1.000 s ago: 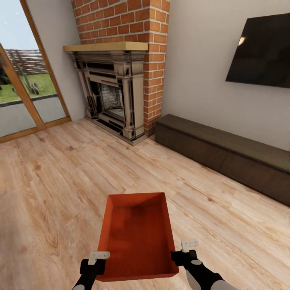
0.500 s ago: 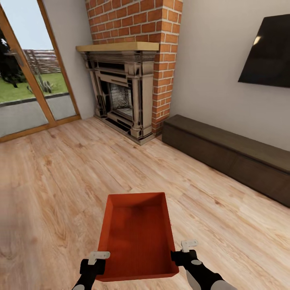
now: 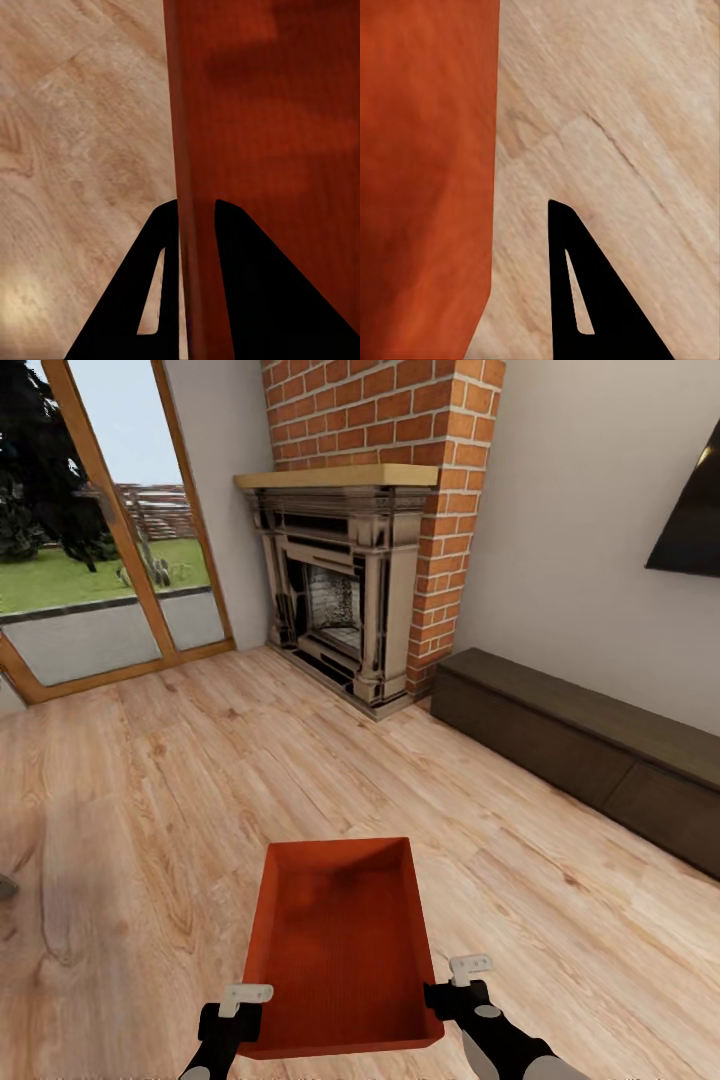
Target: Move the two storage containers from the living room to the garage. In the garage, place one container on the floor and stack the other container on top of it (either order is fine).
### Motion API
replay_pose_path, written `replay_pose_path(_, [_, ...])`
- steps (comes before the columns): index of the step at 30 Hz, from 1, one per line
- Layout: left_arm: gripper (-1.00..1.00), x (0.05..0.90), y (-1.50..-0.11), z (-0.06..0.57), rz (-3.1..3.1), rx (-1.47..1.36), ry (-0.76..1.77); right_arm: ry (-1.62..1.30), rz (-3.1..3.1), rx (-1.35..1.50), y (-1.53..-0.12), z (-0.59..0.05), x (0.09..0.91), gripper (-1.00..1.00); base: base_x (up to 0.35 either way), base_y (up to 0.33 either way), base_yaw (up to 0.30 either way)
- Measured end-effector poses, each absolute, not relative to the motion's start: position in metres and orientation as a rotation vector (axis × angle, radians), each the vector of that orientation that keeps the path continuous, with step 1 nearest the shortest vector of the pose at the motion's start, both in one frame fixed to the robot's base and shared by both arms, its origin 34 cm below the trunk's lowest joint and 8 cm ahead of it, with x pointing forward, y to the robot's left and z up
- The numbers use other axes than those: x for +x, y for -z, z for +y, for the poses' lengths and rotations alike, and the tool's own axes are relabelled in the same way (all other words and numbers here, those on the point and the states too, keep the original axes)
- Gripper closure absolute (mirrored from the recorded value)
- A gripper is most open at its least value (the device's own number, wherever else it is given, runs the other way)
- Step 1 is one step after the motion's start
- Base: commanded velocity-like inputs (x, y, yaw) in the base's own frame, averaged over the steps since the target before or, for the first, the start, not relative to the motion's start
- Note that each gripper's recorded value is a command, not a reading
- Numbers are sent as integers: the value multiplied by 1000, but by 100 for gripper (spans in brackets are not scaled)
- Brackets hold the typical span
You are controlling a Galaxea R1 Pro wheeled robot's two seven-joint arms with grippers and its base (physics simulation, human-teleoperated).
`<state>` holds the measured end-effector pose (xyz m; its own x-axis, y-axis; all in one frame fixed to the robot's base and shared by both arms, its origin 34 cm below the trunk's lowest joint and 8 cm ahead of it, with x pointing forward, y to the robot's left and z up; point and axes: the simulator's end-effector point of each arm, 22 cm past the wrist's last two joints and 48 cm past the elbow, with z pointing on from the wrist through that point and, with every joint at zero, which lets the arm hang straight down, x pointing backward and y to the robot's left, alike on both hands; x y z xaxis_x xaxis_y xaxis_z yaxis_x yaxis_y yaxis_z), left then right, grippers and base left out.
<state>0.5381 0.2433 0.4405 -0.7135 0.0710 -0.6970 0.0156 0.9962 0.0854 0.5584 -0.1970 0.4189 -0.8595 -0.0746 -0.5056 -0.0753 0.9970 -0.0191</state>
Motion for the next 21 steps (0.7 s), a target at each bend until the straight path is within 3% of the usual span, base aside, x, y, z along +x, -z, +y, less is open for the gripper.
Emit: replay_pose_path(21, [100,538,-440,243,2365,62,-94,-2,2610,-106,-418,-197,558,100,-297,-167,2])
